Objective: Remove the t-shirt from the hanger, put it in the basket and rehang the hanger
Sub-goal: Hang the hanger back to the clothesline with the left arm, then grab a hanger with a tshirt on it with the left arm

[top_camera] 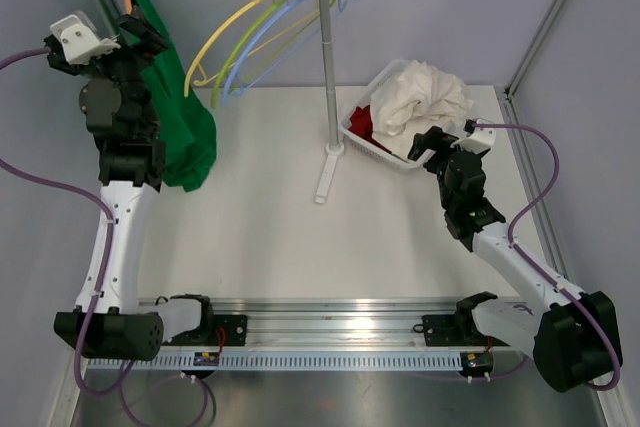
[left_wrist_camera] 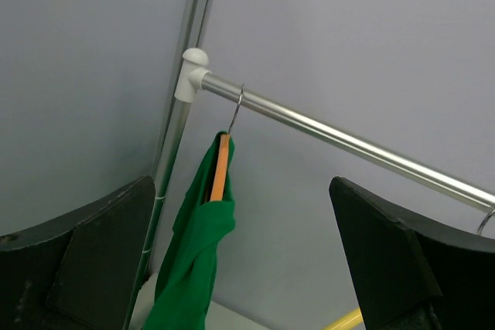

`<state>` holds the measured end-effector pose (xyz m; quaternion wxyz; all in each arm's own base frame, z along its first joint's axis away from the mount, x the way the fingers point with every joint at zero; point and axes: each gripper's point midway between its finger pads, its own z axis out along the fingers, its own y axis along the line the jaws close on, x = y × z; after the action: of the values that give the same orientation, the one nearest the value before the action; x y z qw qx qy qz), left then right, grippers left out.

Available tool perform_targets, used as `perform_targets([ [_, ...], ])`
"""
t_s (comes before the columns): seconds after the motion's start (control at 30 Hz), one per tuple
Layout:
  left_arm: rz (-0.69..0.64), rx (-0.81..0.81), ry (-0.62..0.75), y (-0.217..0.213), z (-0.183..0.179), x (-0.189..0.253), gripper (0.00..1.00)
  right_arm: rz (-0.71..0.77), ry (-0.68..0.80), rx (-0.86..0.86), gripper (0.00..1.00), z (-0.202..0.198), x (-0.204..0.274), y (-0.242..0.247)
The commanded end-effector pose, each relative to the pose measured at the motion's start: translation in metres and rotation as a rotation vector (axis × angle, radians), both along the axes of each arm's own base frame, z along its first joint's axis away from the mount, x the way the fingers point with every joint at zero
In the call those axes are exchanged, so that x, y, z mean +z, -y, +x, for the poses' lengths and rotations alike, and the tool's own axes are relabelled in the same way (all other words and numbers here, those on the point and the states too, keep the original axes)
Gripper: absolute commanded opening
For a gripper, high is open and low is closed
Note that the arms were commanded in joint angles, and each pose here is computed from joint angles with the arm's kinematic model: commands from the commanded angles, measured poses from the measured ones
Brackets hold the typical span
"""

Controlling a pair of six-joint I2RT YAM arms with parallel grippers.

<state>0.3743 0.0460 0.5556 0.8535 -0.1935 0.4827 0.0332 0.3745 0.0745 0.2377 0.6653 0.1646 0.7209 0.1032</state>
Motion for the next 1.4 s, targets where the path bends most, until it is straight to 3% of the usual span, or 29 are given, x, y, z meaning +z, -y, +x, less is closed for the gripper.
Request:
perform_targets([
  [0.0,-0.013,-0.04,0.014,-0.003,0.004,0.014,0.99,0.018,0.064,0.001,1.0,0.003,0.026,-0.002],
  [0.23,0.033,0.03,-0.061,-0.033,0.025,0.023,0.82,0.019,0.065,0.012,1.0,0.003,0.026,-0.004],
  [0.8,0.066,-0.013,-0.242,-0.071,0.114,-0.014,0.78,0.017,0.06,0.048,0.99,0.003,0.026,-0.01],
  [1.2,-0.003,-0.06,-0.296,-0.076,0.17,-0.046,0.64,0.006,0.047,0.059,0.99,0.006,0.023,-0.013],
  [1.37,-0.037,-0.009,-0.3,-0.088,0.175,-0.049,0.55,0.004,0.048,0.048,1.0,0.006,0.024,-0.01],
])
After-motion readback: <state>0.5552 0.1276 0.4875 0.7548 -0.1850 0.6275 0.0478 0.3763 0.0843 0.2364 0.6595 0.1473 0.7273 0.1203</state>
